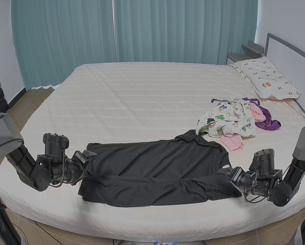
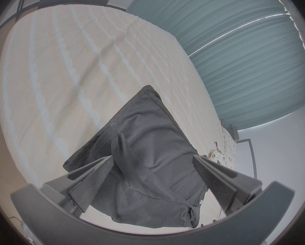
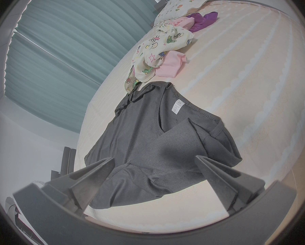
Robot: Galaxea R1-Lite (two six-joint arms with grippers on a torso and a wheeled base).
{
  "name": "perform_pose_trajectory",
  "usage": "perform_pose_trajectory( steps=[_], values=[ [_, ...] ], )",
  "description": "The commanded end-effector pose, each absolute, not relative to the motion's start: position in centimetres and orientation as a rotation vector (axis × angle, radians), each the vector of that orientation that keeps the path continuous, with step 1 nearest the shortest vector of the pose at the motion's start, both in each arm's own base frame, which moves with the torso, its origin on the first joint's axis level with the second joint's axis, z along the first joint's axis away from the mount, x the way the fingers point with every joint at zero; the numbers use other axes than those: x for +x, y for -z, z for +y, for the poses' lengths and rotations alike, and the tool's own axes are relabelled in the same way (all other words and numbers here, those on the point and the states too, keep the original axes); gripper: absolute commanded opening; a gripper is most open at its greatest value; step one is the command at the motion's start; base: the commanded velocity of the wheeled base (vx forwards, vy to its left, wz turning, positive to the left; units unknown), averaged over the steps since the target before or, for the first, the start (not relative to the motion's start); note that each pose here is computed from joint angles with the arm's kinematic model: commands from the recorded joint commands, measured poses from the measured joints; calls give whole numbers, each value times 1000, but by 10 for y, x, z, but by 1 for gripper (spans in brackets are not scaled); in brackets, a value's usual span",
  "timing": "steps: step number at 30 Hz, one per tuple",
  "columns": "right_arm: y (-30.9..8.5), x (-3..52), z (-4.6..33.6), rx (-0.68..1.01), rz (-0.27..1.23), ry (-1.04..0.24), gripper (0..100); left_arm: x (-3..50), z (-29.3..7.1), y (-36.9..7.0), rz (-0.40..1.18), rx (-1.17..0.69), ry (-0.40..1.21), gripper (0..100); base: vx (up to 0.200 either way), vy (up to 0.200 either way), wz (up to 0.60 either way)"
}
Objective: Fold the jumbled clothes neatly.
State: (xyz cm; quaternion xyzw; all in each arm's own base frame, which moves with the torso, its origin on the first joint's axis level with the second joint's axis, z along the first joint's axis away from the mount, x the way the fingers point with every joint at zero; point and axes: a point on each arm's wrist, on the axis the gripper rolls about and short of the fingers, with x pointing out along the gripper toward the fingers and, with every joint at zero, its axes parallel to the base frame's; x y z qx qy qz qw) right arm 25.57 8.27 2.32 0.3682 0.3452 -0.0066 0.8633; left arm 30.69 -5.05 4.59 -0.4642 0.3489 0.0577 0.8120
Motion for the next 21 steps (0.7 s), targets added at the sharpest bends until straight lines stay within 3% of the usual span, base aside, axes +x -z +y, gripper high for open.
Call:
perform_pose_trajectory(
  steps=[1, 21],
  values=[
    [-23, 256, 83, 771, 726, 13, 100, 308, -51, -43, 755, -989, -128, 100, 0, 0, 0],
    [-21, 254, 86, 765, 737, 5, 100, 308, -53, -41, 760, -1002, -131, 100, 0, 0, 0]
  ],
)
